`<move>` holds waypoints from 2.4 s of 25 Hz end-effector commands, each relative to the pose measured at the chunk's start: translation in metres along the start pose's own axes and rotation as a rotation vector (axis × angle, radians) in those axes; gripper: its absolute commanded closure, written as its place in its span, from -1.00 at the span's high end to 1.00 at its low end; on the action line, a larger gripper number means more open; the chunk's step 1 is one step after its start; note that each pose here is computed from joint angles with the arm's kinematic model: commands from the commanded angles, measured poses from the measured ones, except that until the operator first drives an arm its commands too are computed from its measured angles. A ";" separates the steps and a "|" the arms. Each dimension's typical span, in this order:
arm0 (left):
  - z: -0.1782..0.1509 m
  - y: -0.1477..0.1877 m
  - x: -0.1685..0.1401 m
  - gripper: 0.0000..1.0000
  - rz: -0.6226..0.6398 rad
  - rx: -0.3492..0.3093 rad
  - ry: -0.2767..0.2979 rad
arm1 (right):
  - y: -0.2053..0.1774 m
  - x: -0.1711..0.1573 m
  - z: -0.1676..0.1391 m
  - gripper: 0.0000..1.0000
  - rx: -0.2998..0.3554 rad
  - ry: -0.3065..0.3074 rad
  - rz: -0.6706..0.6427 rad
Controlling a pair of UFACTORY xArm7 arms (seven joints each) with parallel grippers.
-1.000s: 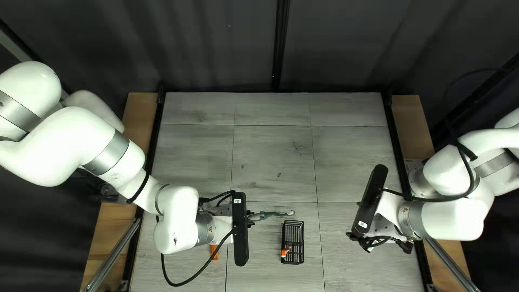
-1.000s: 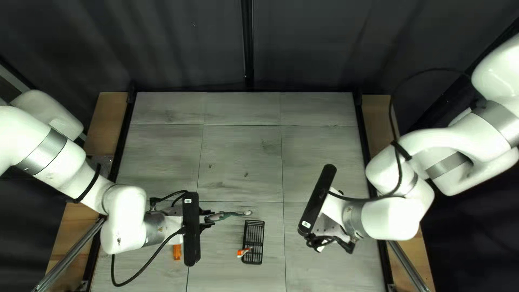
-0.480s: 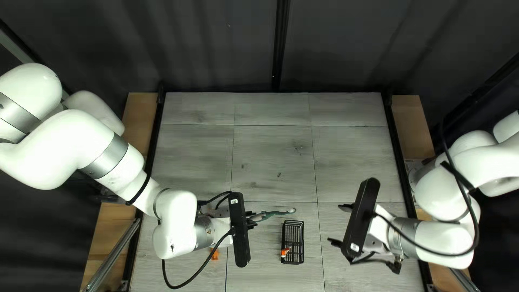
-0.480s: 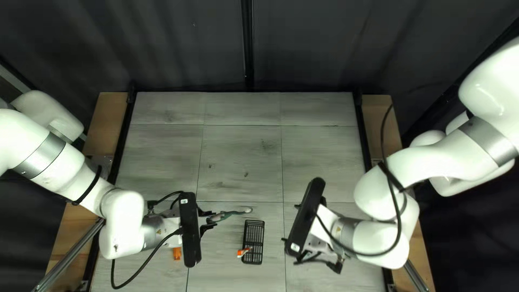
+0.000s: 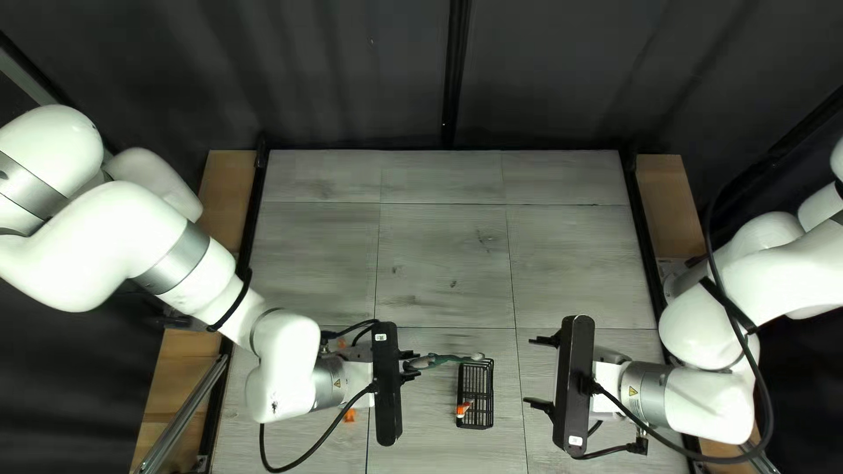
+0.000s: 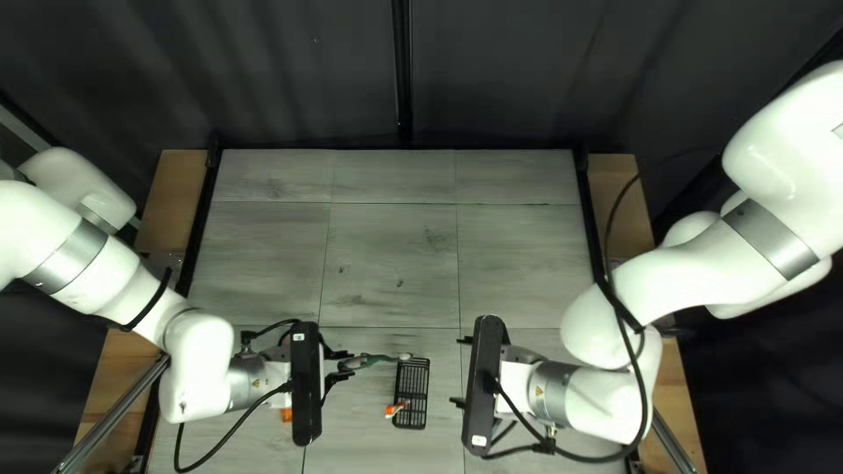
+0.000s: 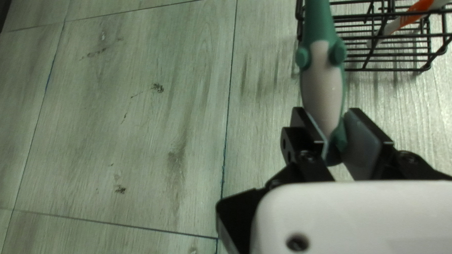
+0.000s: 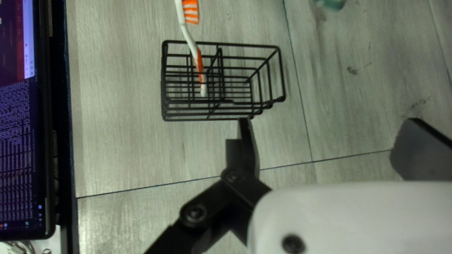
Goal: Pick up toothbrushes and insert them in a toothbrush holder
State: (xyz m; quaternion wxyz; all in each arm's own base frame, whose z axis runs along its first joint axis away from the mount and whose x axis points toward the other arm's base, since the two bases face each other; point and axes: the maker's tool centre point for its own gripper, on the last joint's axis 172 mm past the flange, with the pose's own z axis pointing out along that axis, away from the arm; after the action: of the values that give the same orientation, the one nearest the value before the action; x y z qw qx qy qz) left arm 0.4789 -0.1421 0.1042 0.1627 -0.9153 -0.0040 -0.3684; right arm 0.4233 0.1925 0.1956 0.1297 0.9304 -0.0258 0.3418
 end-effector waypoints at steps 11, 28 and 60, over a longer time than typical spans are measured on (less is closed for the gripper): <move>0.008 -0.004 -0.003 -1.00 0.067 0.021 -0.023 | 0.003 0.019 0.032 1.00 0.051 0.021 0.043; 0.008 -0.004 0.000 -1.00 0.074 0.022 -0.017 | -0.007 0.040 0.055 1.00 0.091 0.058 0.034; 0.008 -0.004 0.000 -0.39 0.074 0.022 -0.017 | 0.005 0.045 0.062 -0.97 0.112 0.088 0.035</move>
State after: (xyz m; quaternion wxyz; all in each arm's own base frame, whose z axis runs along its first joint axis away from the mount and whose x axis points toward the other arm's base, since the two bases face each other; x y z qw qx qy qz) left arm 0.4835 -0.1355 0.0997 0.1864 -0.9160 0.0245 -0.3544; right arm 0.4967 0.1728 0.1797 0.0727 0.9200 -0.0183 0.3847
